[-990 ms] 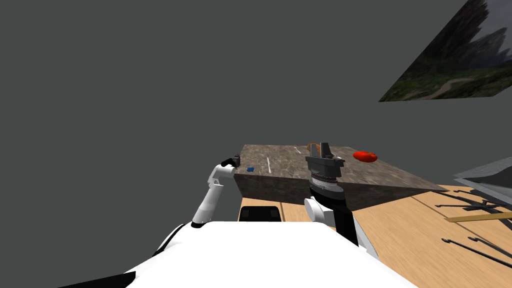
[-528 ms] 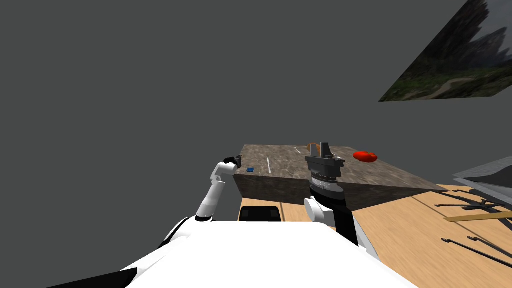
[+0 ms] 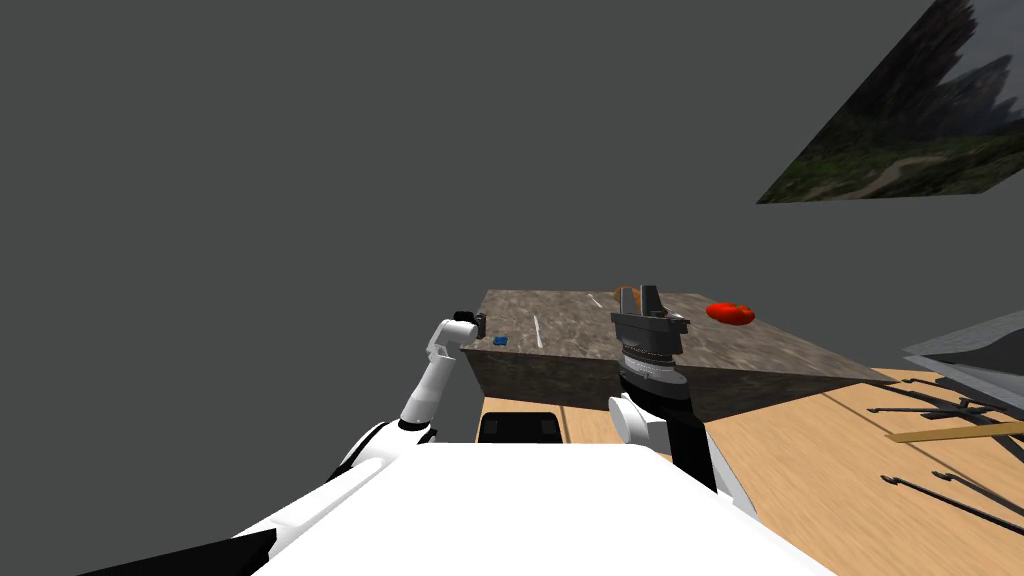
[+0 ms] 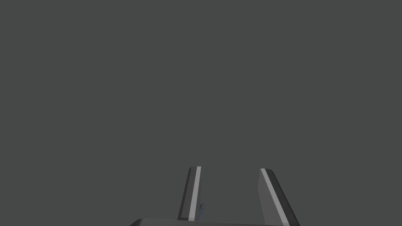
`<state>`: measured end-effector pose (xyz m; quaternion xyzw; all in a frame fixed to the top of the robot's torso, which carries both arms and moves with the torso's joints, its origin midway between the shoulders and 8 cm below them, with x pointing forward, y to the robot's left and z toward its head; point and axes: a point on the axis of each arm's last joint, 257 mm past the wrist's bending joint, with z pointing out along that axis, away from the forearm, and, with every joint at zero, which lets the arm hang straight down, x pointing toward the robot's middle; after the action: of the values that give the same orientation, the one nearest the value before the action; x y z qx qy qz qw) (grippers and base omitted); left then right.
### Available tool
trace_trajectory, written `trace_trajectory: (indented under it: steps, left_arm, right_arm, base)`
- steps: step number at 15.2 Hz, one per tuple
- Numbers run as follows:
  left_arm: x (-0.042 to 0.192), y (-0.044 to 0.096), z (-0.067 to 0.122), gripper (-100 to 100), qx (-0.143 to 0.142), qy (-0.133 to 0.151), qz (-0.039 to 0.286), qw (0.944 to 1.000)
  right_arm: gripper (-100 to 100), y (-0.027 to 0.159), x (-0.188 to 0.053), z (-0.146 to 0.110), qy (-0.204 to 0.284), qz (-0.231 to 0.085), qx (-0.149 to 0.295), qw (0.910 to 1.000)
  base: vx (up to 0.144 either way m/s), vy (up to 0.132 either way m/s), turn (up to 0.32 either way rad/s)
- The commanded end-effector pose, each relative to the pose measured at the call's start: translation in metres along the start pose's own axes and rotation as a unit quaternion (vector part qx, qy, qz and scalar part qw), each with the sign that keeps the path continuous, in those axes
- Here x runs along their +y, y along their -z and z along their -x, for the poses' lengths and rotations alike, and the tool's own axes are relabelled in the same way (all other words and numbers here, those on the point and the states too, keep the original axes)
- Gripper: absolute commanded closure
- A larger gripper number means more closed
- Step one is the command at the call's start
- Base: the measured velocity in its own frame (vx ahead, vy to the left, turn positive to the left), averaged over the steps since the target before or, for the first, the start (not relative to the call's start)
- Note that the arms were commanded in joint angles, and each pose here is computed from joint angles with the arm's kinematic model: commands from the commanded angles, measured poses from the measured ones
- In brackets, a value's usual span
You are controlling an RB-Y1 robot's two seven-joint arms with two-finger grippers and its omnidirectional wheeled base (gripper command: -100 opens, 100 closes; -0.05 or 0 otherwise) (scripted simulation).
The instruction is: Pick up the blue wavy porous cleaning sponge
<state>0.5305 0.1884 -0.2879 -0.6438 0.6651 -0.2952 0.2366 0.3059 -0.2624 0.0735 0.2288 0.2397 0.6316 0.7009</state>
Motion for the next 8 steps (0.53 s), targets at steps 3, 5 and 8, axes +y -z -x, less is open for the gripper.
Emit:
trace_trajectory:
  steps: [3,5,8]
  left_arm:
    - [0.013,-0.001,-0.003,-100,-0.002,0.003,0.034,0.9994]
    - [0.019,-0.001,-0.01,-100,0.001,0.007,0.06,0.9982]
    - [0.028,-0.001,-0.017,-100,0.001,0.009,0.091,0.9958]
  right_arm:
    - [0,0.0,0.0,0.0,0.0,0.0,0.0,1.0]
    - [0,0.0,0.0,0.0,0.0,0.0,0.0,1.0]
    - [0,0.0,0.0,0.0,0.0,0.0,0.0,1.0]
  base:
    - [0.012,0.0,-0.008]
    - [0.014,0.001,-0.013]
    - [0.018,-0.002,-0.012]
